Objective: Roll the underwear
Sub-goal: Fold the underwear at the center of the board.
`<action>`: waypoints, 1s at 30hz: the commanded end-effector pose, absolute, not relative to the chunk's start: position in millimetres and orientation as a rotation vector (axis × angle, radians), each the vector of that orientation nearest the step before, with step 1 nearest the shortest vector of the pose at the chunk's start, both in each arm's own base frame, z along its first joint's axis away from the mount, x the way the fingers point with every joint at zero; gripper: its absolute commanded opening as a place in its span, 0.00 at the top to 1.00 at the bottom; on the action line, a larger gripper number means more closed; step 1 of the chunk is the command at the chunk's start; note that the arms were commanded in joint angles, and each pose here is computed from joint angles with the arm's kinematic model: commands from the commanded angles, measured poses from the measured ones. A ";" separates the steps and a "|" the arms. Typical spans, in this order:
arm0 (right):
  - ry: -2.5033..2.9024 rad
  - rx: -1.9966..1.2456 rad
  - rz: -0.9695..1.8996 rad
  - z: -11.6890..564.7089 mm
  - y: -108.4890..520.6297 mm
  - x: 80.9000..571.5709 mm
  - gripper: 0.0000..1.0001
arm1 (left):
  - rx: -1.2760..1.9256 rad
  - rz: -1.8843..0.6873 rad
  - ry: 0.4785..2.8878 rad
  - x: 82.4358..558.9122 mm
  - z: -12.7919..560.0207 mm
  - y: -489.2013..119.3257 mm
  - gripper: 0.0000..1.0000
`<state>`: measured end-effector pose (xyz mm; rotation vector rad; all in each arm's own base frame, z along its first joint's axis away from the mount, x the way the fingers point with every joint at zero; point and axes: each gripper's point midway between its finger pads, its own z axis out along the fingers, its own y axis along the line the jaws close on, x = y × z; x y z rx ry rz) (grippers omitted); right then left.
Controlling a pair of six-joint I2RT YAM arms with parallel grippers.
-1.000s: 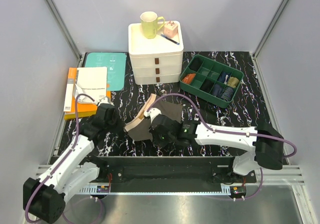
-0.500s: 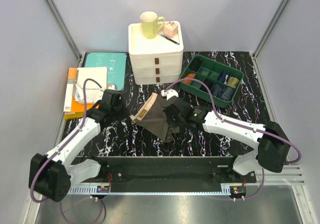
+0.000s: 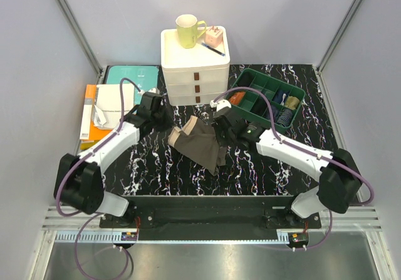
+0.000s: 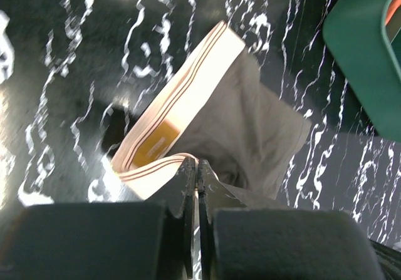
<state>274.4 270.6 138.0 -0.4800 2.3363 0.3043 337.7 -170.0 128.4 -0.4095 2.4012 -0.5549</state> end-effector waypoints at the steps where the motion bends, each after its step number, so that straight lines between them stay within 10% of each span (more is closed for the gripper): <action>1: 2.298 -0.444 0.251 146.3 264.2 302.7 1.00 | -0.357 -0.617 2.329 372.1 148.6 -188.6 1.00; 30: 2.381 -0.362 0.106 80.2 234.7 379.6 1.00 | -0.389 -0.566 2.417 436.6 100.7 -206.4 1.00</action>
